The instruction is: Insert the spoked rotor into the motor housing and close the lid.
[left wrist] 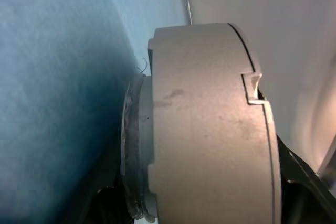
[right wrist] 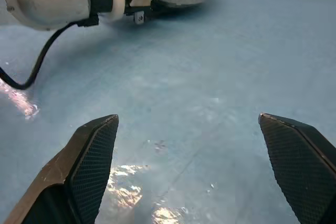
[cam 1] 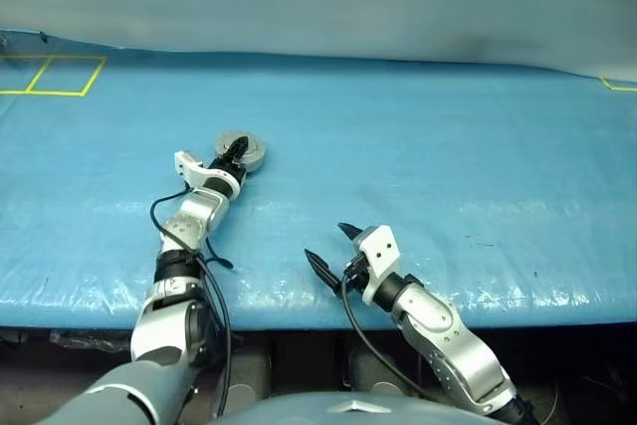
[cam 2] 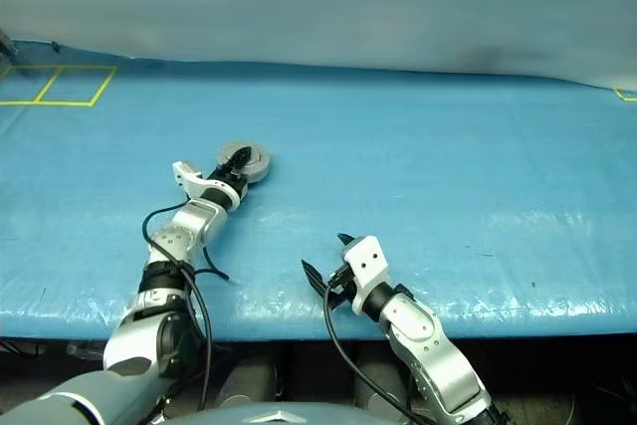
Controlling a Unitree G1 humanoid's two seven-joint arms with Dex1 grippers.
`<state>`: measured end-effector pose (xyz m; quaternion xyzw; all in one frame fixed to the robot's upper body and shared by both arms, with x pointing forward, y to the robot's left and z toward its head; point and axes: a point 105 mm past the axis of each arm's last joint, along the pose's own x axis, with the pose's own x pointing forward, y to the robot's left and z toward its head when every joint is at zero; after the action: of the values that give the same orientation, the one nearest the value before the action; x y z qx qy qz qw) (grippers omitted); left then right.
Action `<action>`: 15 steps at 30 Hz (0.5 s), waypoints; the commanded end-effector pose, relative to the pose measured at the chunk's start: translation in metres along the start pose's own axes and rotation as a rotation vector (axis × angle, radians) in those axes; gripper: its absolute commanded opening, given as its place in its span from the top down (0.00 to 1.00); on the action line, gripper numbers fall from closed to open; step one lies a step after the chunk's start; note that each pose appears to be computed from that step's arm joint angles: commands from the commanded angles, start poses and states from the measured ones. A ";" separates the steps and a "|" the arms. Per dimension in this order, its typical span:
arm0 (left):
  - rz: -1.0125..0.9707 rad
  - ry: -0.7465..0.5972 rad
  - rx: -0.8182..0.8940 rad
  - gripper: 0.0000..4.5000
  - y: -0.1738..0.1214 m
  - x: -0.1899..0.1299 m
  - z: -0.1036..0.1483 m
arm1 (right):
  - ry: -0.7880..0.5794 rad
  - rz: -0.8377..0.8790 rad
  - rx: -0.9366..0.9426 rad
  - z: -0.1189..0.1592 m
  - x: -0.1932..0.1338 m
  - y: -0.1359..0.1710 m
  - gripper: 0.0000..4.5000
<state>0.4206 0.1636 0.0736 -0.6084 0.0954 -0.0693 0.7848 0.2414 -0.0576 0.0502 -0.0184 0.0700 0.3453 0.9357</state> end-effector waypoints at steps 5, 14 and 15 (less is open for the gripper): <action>-0.013 -0.085 0.069 0.46 -0.022 0.021 0.024 | -0.033 -0.035 -0.035 0.003 0.001 -0.001 0.00; 0.143 -0.071 0.162 0.29 -0.002 0.025 0.023 | -0.015 -0.052 -0.020 -0.001 0.004 -0.002 0.00; 0.151 -0.066 0.166 0.24 0.000 0.025 0.022 | -0.013 -0.053 -0.020 -0.001 0.004 -0.002 0.00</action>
<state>0.4499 0.1709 0.0790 -0.5481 0.1028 -0.0113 0.8300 0.2437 -0.0557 0.0444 -0.0272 0.0674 0.3237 0.9433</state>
